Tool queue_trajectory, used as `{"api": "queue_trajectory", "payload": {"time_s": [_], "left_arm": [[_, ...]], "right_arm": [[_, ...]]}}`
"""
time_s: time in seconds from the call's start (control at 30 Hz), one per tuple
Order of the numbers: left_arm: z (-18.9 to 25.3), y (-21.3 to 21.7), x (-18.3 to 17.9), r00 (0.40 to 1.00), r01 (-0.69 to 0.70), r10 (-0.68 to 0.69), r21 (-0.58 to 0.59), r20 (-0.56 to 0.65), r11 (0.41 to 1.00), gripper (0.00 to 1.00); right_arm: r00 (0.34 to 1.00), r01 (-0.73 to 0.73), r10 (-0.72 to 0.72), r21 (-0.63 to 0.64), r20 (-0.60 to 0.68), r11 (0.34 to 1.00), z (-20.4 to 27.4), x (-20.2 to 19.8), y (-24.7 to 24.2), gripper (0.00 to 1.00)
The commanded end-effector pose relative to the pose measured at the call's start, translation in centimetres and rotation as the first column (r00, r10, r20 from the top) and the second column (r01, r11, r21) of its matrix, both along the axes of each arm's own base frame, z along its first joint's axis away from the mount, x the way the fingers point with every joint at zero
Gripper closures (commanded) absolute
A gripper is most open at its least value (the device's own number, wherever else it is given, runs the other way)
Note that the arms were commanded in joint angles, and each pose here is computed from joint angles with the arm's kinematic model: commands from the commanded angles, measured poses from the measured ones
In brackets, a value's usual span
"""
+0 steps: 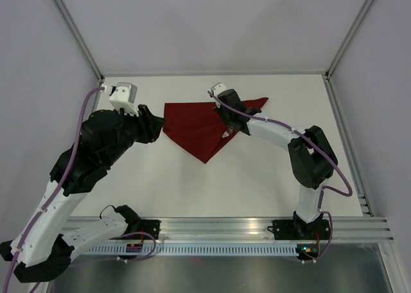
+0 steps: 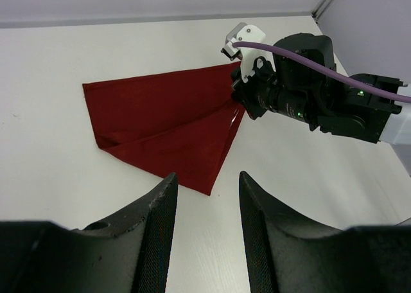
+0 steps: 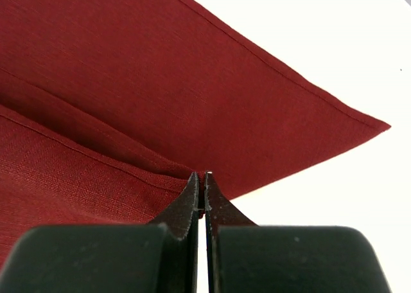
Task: Fold the napkin, place the utensils inside, and roll it up
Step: Fold the napkin at the center of the board.
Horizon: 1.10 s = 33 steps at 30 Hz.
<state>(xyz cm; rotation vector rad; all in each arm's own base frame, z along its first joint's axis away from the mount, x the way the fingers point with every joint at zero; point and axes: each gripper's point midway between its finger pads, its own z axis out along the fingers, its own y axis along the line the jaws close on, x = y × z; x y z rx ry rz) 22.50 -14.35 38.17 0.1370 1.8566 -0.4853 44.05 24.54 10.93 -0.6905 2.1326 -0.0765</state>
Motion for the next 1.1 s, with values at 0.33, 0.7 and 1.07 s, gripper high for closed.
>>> {"api": "queue_trajectory", "payload": {"time_s": [0.33,0.7,1.07], "left_arm": [[-0.1,-1.9,0.9,0.998,0.065,-0.065,-0.001,0.022,0.998,0.52],[-0.5,-2.6,1.2,0.997,0.081,-0.08,-0.008,0.01,0.997,0.52],[-2.2,-3.2,1.7,0.996,0.083,-0.083,-0.003,-0.023,0.997,0.51]], "right_arm": [[0.999,0.055,-0.054,-0.057,0.007,0.997,-1.1,0.1,-3.7,1.0],[0.997,0.068,-0.07,-0.068,-0.023,0.995,-2.6,0.4,-4.7,0.99],[0.998,0.068,-0.068,0.016,-0.018,0.998,0.4,1.4,-4.2,0.39]]}}
